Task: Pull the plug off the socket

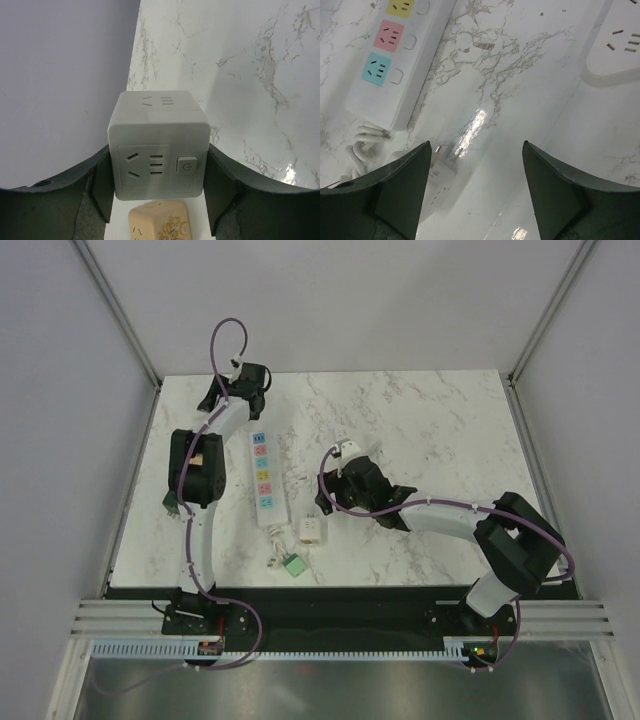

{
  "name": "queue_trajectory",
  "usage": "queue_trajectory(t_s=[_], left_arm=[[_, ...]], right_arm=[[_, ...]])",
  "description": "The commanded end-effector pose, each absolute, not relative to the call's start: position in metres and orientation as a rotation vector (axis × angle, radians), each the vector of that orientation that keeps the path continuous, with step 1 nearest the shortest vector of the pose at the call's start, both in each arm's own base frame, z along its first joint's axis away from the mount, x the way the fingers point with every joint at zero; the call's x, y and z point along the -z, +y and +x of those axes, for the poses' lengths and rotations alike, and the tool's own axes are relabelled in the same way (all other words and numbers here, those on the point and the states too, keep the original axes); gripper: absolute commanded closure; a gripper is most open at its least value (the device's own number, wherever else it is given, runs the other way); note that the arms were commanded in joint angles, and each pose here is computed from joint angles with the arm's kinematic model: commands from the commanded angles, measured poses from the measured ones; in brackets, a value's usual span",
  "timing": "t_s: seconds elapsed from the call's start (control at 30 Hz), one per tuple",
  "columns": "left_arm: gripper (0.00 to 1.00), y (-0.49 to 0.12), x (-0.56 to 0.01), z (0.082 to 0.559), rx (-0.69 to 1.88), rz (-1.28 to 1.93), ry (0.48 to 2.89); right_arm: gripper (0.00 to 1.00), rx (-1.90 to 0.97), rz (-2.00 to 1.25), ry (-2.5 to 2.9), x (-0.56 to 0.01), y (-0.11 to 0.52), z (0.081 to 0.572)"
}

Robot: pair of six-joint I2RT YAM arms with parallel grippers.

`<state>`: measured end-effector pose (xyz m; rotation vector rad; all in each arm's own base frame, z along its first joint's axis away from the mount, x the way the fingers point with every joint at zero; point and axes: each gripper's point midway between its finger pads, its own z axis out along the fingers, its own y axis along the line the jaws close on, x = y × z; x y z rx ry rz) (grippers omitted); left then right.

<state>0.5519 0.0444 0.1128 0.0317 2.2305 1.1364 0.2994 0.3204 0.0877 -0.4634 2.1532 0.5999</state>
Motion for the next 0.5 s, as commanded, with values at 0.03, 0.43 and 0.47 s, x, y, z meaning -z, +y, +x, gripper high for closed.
queue_trajectory(t_s=[0.03,0.43,0.47], left_arm=[[0.92,0.069,-0.132,0.558,-1.274,-0.047,2.144],[0.46,0.078,-0.099,0.554,-1.294,-0.041,2.196],[0.43,0.078,-0.097,0.553,-1.294,-0.037,2.200]], right_arm=[[0.19,-0.644,-0.438,2.113,-0.098,0.326,0.304],[0.20,-0.663,-0.427,2.132,-0.091,0.326,0.306],[0.20,-0.662,-0.426,2.130,-0.091,0.326,0.307]])
